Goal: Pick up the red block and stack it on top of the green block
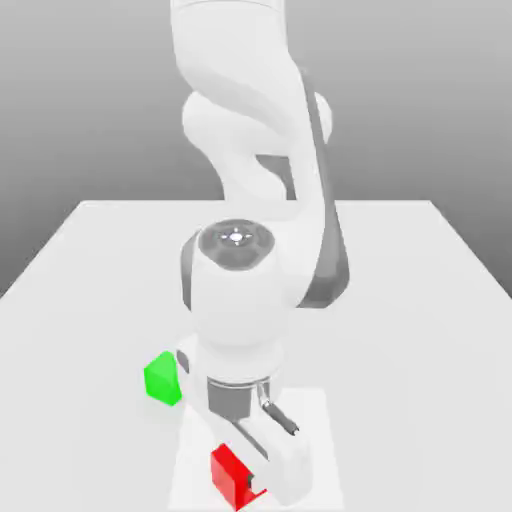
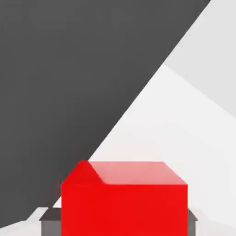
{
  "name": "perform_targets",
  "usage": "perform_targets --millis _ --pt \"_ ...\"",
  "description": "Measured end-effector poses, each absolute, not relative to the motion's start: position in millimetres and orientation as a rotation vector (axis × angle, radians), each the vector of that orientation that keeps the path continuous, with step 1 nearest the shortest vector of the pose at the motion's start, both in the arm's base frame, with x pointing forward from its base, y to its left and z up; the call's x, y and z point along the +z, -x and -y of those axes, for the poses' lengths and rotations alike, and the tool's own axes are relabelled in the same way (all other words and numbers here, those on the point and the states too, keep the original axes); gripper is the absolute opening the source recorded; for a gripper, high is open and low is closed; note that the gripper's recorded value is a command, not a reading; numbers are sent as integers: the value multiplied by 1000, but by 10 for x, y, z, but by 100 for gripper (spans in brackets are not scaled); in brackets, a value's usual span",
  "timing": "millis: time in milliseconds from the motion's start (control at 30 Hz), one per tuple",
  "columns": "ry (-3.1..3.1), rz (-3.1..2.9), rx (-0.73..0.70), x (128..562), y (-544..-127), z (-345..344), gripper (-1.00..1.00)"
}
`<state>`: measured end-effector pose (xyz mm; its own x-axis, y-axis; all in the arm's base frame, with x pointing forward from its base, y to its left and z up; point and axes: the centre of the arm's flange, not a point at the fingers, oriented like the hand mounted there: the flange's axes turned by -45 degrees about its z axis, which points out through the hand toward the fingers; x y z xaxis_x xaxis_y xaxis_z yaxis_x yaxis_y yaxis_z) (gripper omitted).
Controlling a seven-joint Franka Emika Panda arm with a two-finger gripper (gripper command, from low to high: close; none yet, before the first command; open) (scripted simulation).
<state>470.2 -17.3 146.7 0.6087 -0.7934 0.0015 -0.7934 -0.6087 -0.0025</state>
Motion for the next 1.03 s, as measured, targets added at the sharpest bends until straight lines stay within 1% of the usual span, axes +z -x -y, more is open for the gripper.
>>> perform_targets --millis 67,167,233,433,633,667,733,933,967,1033 --pt "2814 -1391 -5 1585 -4711 175 -100" --pt "2814 -1391 -5 1926 -4711 175 -100" --pt "2822 -1404 -2 2090 -4613 266 -100" --pt "2803 -1537 2 2304 -3918 933 -100" --pt "2738 -1596 1 2451 -3169 1229 -100" --pt "2719 -1605 0 2462 -3042 1263 -100" --pt "2701 -1612 -1 2380 -2941 1292 -100" --pt "2696 -1614 -2 1922 -2909 1301 -100" --pt "2696 -1613 -2 1847 -2903 1295 100" --pt "2696 -1613 -2 1847 -2903 1297 100"
